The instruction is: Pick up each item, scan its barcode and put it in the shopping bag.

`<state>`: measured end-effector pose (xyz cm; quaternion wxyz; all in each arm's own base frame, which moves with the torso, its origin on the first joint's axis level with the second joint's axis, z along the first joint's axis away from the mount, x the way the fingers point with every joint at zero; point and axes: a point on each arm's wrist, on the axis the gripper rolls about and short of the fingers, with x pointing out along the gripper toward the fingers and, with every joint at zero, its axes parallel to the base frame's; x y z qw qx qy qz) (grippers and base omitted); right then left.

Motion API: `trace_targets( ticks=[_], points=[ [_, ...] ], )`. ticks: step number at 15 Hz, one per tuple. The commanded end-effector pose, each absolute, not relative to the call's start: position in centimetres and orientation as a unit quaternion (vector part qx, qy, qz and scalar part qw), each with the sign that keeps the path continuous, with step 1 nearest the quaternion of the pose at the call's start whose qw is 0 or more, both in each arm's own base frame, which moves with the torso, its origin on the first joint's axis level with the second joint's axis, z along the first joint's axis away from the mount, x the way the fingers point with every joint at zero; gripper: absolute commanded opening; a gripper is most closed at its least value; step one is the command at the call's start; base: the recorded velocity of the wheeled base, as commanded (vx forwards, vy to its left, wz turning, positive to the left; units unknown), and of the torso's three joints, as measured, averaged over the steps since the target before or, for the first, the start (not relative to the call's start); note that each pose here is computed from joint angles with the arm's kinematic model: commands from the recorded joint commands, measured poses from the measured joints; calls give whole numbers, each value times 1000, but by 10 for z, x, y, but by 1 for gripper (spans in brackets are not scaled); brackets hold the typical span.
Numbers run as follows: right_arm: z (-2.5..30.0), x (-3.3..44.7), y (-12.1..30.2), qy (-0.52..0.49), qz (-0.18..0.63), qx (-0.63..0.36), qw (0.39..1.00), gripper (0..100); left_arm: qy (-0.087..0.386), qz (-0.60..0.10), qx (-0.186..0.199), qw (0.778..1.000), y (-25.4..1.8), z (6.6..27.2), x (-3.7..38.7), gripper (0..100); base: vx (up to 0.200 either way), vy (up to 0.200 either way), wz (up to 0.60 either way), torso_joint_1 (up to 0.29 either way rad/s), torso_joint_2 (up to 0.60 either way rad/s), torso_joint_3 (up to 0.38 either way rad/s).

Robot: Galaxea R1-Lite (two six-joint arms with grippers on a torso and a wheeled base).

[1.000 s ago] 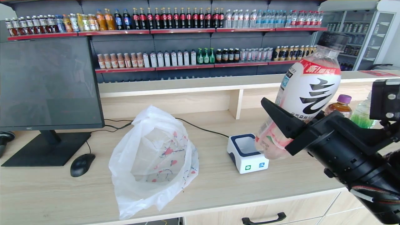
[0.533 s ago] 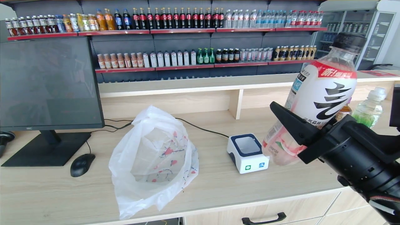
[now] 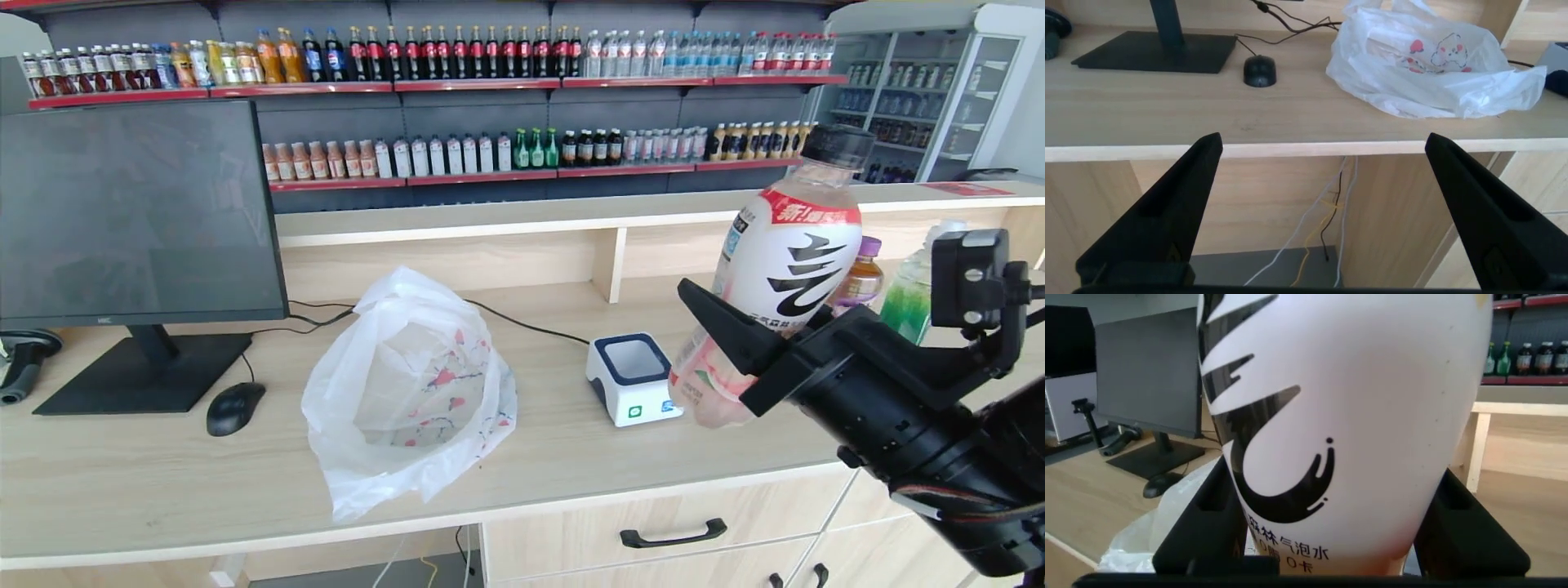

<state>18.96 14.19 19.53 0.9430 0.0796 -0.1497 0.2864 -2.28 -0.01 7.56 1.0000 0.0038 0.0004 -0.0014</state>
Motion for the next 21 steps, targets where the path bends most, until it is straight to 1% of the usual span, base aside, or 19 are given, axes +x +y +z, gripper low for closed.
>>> trace_targets(
  ticks=[1, 10, 11, 16, 21],
  points=[
    [192, 194, 145, -145, 286, 78, 944, 0, 0, -2, 4, 1000, 0, 76, -23, 100, 0, 200, 0, 32, 2, -7],
    [188, 192, 137, -141, 277, 73, 948, 0, 0, -2, 5, 1000, 0, 76, -23, 100, 0, 200, 0, 7, 3, 3],
    [186, 191, 137, -136, 277, 72, 948, 0, 0, -2, 5, 1000, 0, 76, -23, 100, 0, 0, 0, 0, 0, 0],
    [184, 190, 137, -132, 279, 71, 949, 0, 0, -2, 4, 1000, 0, 76, -23, 100, 0, 0, 600, 0, 2, 5],
    [193, 204, 147, -155, 277, 68, 946, 0, 0, -2, 5, 1000, 0, 76, -23, 100, 0, 0, 0, 0, 0, 0]
  ],
)
